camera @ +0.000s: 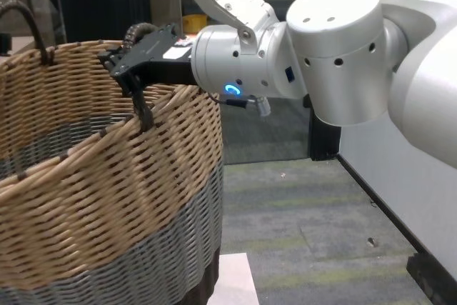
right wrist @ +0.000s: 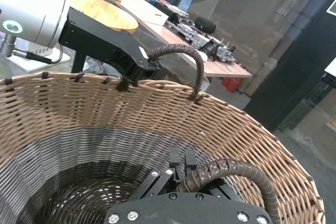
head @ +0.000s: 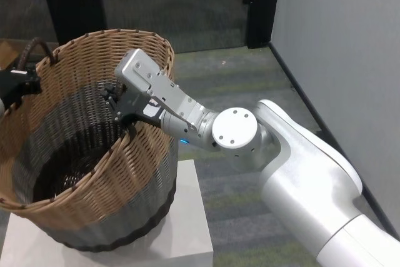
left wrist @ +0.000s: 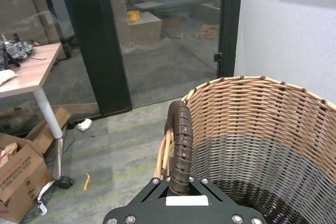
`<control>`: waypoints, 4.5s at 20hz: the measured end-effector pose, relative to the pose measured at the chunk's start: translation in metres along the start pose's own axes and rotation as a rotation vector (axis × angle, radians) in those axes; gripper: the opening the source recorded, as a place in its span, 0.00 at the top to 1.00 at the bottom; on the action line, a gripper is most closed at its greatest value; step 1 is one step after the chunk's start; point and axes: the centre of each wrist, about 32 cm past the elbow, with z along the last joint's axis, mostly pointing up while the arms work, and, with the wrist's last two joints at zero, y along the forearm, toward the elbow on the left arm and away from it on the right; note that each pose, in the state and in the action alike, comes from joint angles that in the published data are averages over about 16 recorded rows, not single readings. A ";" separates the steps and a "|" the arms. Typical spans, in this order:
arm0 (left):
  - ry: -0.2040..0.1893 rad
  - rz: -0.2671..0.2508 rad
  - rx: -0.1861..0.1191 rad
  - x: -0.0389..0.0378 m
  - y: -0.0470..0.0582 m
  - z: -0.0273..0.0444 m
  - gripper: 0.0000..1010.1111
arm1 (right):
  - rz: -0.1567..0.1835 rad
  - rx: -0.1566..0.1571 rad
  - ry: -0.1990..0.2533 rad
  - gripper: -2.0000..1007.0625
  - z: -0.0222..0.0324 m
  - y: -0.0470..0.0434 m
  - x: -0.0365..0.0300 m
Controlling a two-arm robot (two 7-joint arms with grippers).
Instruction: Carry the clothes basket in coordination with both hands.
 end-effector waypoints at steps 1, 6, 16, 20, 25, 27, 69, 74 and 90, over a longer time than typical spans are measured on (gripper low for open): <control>0.000 0.000 0.000 0.0000 0.000 0.0000 1.00 | 0.000 0.000 0.000 0.93 0.0000 0.0001 0.0000; 0.000 0.000 0.001 -0.0001 0.000 0.0001 1.00 | 0.001 0.001 0.000 0.93 0.0002 -0.0002 -0.0001; -0.001 0.000 0.001 -0.0003 0.000 0.0001 1.00 | 0.002 0.003 0.002 0.89 0.0003 -0.0007 -0.0003; -0.001 0.000 0.001 -0.0003 0.000 0.0001 1.00 | 0.002 0.003 0.003 0.82 0.0002 -0.0009 -0.0003; -0.001 0.000 0.000 -0.0003 0.000 0.0001 1.00 | 0.002 0.003 0.003 0.69 0.0002 -0.0010 -0.0002; -0.001 0.000 0.000 -0.0003 0.000 0.0002 1.00 | 0.002 0.003 0.004 0.63 0.0002 -0.0011 -0.0002; -0.001 -0.001 -0.001 -0.0004 0.001 0.0003 0.95 | 0.001 0.003 0.005 0.00 0.0001 -0.0013 -0.0003; -0.001 -0.001 -0.001 -0.0004 0.001 0.0002 0.84 | 0.001 0.003 0.005 0.00 0.0001 -0.0013 -0.0003; -0.001 -0.001 -0.001 -0.0004 0.001 0.0002 0.25 | 0.002 0.004 0.005 0.00 0.0001 -0.0013 -0.0003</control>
